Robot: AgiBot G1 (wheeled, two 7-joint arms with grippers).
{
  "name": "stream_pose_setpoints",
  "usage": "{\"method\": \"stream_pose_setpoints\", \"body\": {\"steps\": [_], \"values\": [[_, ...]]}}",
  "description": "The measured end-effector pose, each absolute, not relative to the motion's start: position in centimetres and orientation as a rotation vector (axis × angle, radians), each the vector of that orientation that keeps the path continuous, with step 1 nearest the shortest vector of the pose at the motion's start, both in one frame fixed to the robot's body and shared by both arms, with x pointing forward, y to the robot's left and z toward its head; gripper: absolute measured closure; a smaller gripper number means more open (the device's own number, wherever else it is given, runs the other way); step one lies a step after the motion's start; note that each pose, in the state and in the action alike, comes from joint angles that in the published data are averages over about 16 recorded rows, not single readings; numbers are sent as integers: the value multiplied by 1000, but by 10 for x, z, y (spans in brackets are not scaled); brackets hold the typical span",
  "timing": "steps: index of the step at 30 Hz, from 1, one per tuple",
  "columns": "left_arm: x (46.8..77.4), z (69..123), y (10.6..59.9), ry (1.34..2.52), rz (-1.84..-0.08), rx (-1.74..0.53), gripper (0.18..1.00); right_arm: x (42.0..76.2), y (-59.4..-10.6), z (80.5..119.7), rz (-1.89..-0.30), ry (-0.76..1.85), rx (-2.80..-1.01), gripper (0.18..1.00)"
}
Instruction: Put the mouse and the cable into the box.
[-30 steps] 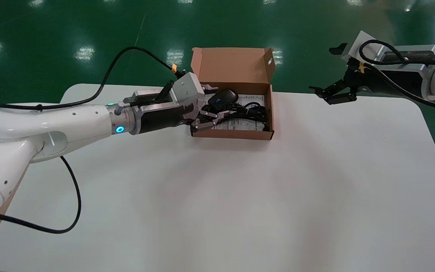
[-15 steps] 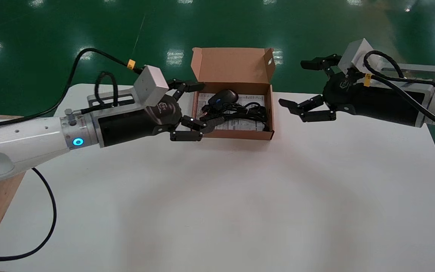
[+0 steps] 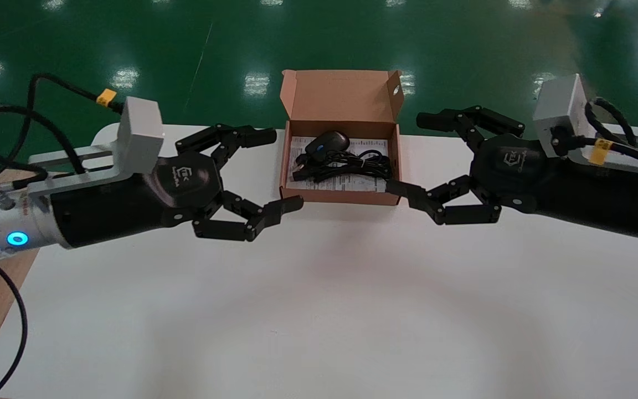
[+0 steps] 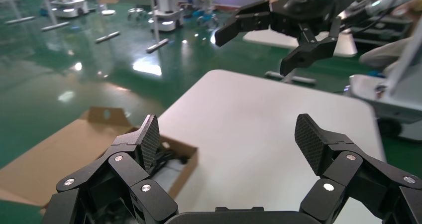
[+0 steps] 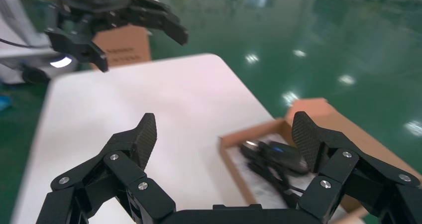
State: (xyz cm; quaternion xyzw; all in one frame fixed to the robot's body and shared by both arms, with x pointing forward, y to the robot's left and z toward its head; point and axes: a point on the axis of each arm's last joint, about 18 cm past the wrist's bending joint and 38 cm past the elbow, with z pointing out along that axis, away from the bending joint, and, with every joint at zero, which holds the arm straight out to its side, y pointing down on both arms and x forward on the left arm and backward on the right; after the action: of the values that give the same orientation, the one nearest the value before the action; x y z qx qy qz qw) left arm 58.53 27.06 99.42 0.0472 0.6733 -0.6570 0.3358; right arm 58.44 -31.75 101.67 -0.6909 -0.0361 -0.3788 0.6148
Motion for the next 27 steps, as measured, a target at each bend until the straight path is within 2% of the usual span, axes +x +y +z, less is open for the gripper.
{"method": "stream_pose_setpoints", "body": {"steps": [16, 21, 27], "values": [[491, 993, 297, 1890, -1794, 257, 183, 493, -304, 996, -602, -208, -1585, 179], [474, 992, 300, 1928, -1792, 287, 183, 474, -302, 992, -551, -237, -1596, 179], [467, 991, 300, 1943, -1790, 300, 183, 466, -301, 990, -530, -250, -1601, 179]]}}
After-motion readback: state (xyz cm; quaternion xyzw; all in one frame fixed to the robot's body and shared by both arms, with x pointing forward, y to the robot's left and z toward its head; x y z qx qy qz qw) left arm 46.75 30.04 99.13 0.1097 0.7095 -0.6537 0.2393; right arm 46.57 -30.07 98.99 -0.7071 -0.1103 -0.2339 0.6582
